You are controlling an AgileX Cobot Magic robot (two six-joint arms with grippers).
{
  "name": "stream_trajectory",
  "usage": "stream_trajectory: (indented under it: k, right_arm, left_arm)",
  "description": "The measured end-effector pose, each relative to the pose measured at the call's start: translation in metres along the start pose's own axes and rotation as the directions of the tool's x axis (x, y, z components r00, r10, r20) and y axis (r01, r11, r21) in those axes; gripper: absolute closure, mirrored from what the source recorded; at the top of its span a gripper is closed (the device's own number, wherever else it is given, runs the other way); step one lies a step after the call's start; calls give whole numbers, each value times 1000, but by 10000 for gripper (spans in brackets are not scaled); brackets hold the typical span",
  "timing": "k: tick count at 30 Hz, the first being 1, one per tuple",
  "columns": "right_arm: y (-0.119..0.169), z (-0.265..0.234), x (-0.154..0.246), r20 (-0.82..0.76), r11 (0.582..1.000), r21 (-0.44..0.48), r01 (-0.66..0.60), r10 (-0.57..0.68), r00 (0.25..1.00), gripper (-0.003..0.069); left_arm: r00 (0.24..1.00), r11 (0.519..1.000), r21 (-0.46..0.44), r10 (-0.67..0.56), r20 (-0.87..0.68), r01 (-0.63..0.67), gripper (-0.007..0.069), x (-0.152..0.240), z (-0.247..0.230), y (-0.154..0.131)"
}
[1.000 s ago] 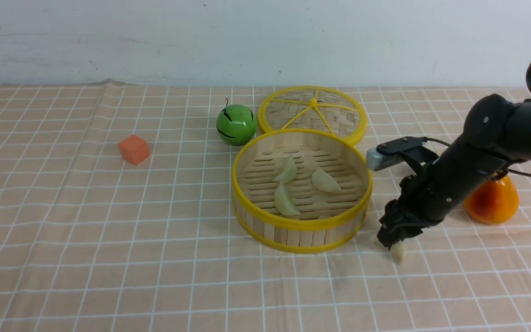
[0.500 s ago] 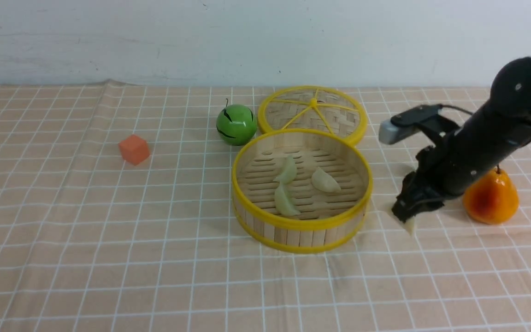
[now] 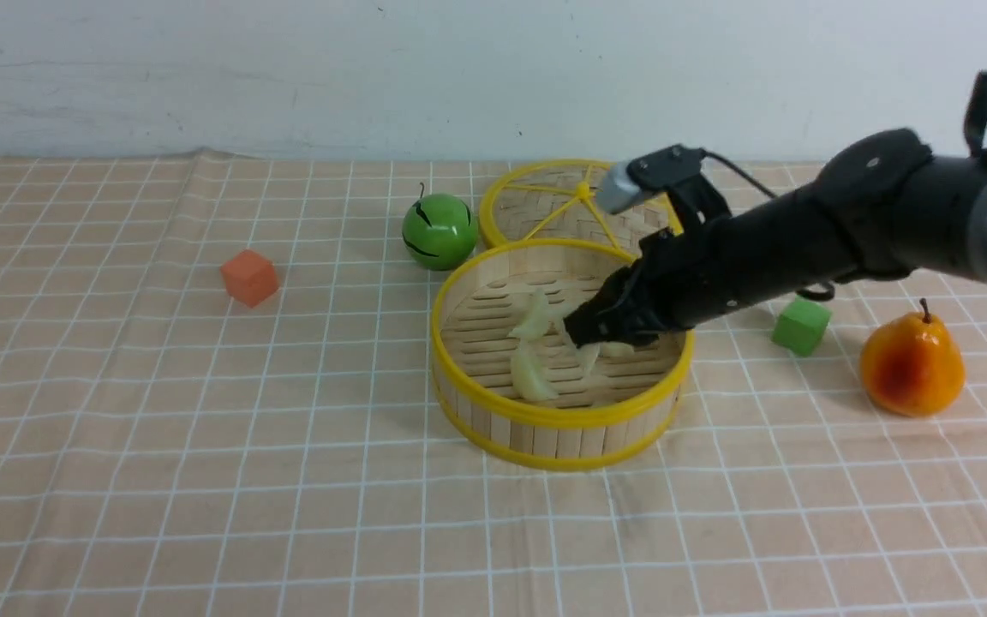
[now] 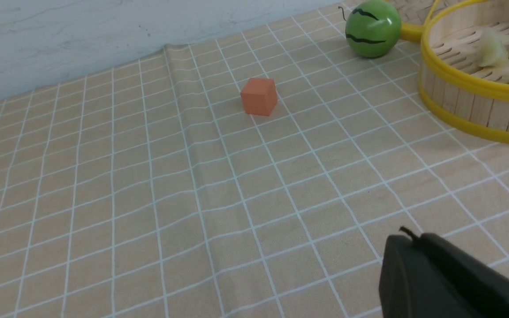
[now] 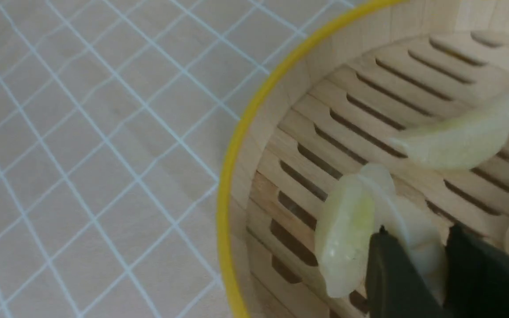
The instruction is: Put the dumplings into the steamer on the table with the brown tablecloth.
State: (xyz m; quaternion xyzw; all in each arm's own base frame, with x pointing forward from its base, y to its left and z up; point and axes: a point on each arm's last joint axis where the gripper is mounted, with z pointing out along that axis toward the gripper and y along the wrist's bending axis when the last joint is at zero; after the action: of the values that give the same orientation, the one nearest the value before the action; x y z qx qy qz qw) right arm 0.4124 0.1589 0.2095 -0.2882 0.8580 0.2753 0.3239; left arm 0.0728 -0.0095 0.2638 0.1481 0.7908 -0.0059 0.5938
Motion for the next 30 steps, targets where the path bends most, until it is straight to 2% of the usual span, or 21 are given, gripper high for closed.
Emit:
stream_trajectory:
  k: [5, 9, 10, 12, 15, 18, 19, 20, 21, 23, 24, 25, 26, 29, 30]
  right_arm:
    - [-5, 10, 7, -19, 1000, 5, -30, 30, 999, 464]
    - [-6, 4, 3, -5, 1000, 14, -25, 26, 1000, 337]
    - [-7, 2, 3, -3, 1000, 16, -26, 26, 1000, 331]
    - [-11, -21, -6, 21, 999, 51, -3, 1, 1000, 284]
    - [-15, -54, -17, 36, 997, 75, 7, -10, 999, 280]
    - [-13, -146, -40, 83, 988, 156, -5, -9, 997, 359]
    - [-4, -188, -46, 104, 980, 196, -25, 5, 995, 422]
    - [-3, -195, -47, 113, 977, 211, -29, 5, 994, 422]
    - [8, -238, -47, 140, 961, 269, -62, 24, 990, 497]
    - [28, -292, -42, 209, 923, 367, -113, 36, 977, 617]
    - [41, -312, -39, 250, 908, 402, -122, 19, 968, 647]
    - [57, -328, -36, 289, 892, 435, -124, -8, 957, 667]
    - [60, -331, -36, 296, 889, 441, -123, -15, 955, 671]
    - [121, -358, -15, 407, 859, 506, -72, -165, 899, 675]
    - [127, -360, -10, 412, 856, 514, -59, -186, 892, 674]
  left_arm:
    - [1000, 1000, 0, 0, 0, 0, 610, 0, 0, 0]
    - [1000, 1000, 0, 0, 0, 0, 609, 0, 0, 0]
    - [1000, 1000, 0, 0, 0, 0, 609, 0, 0, 0]
    - [1000, 1000, 0, 0, -1, 0, 609, 0, 0, 0]
    - [1000, 1000, 0, 0, -1, 0, 609, 0, 0, 0]
    - [1000, 1000, 0, 0, -1, 0, 609, 0, 0, 0]
    - [1000, 1000, 0, 0, -1, 0, 609, 0, 0, 0]
    - [1000, 1000, 0, 0, -1, 0, 609, 0, 0, 0]
    - [1000, 1000, 0, 0, -1, 0, 609, 0, 0, 0]
    - [1000, 1000, 0, 1, -2, -1, 609, 1, 0, 0]
    - [1000, 1000, 0, 1, -2, -1, 609, 1, 0, 0]
    - [1000, 1000, 1, 1, -3, -1, 609, 1, 0, 0]
    - [1000, 1000, 1, 1, -3, -1, 609, 1, 0, 0]
    - [1000, 1000, 0, 3, -5, -3, 609, 2, 1, 0]
    - [1000, 1000, 0, 2, -5, -2, 609, 2, 1, 0]
